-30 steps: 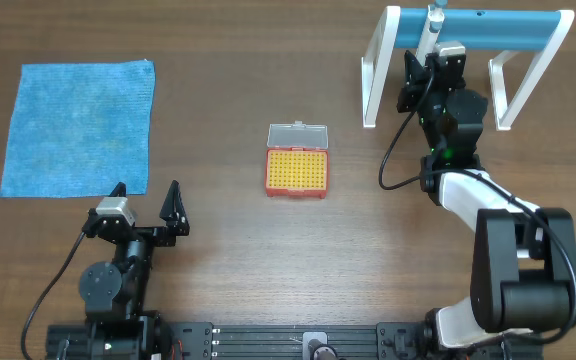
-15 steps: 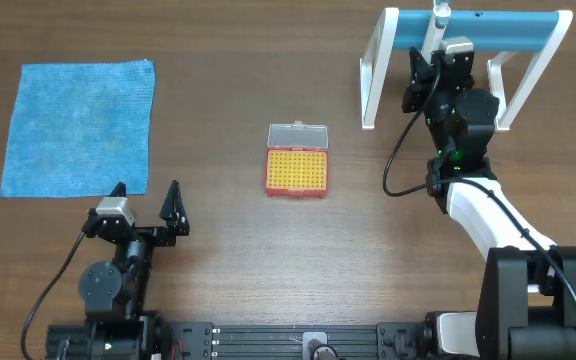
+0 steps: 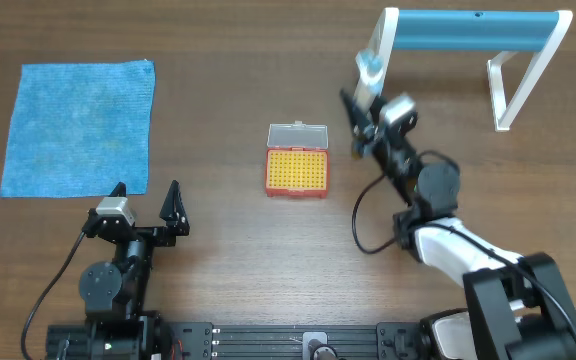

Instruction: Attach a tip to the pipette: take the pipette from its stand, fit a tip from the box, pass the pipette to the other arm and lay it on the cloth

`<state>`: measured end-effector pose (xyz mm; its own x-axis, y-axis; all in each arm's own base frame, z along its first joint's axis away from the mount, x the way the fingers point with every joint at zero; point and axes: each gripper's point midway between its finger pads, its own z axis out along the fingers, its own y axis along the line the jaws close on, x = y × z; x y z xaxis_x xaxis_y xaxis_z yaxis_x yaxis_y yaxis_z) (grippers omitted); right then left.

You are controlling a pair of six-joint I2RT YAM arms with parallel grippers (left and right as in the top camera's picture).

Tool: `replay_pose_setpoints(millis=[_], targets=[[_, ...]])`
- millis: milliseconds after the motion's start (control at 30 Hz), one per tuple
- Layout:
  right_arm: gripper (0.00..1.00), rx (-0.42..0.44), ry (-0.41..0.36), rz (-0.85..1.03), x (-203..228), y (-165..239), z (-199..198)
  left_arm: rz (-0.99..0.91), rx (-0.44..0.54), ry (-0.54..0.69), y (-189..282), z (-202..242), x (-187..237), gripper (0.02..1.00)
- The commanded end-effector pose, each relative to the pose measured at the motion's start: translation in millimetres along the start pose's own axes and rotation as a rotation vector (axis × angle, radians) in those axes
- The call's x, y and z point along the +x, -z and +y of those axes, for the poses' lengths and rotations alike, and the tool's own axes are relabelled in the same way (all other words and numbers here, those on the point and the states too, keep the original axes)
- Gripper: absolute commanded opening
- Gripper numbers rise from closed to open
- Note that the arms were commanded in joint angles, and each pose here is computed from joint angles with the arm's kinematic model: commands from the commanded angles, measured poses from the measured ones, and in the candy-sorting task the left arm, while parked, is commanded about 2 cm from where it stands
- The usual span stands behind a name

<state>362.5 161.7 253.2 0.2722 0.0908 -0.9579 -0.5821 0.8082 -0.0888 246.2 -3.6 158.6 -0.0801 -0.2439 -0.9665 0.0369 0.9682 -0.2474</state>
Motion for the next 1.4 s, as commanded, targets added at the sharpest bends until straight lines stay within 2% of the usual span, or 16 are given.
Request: replay_pose_setpoints(millis=[33, 167, 267, 367, 467, 533, 633, 900, 1400], targets=[[0.082, -0.219, -0.057, 0.062, 33, 6, 58, 0.0, -0.005, 0.006, 0, 1, 1, 0.996], [0.082, -0.271, -0.09, 0.086, 43, 5, 80, 0.0, -0.005, 0.006, 0, 1, 1, 0.996], [0.082, -0.304, -0.167, 0.105, 47, 3, 94, 0.0, -0.005, 0.006, 0, 1, 1, 0.998], [0.084, -0.32, -0.18, 0.119, 53, -1, 101, 0.0, -0.005, 0.006, 0, 1, 1, 0.998], [0.082, -0.318, -0.231, 0.137, 61, -8, 101, 0.0, -0.005, 0.006, 0, 1, 1, 0.998], [0.082, -0.273, -0.28, 0.16, 71, -11, 94, 0.0, -0.005, 0.006, 0, 1, 1, 0.998], [0.082, -0.219, -0.283, 0.164, 74, -14, 86, -0.001, -0.005, 0.006, 0, 1, 1, 0.998], [0.082, -0.223, -0.276, 0.137, 68, -24, 84, 0.0, -0.005, 0.006, 0, 1, 1, 0.998], [0.082, -0.231, -0.284, 0.16, 90, -43, 86, 0.0, -0.005, 0.006, 0, 1, 1, 0.998]])
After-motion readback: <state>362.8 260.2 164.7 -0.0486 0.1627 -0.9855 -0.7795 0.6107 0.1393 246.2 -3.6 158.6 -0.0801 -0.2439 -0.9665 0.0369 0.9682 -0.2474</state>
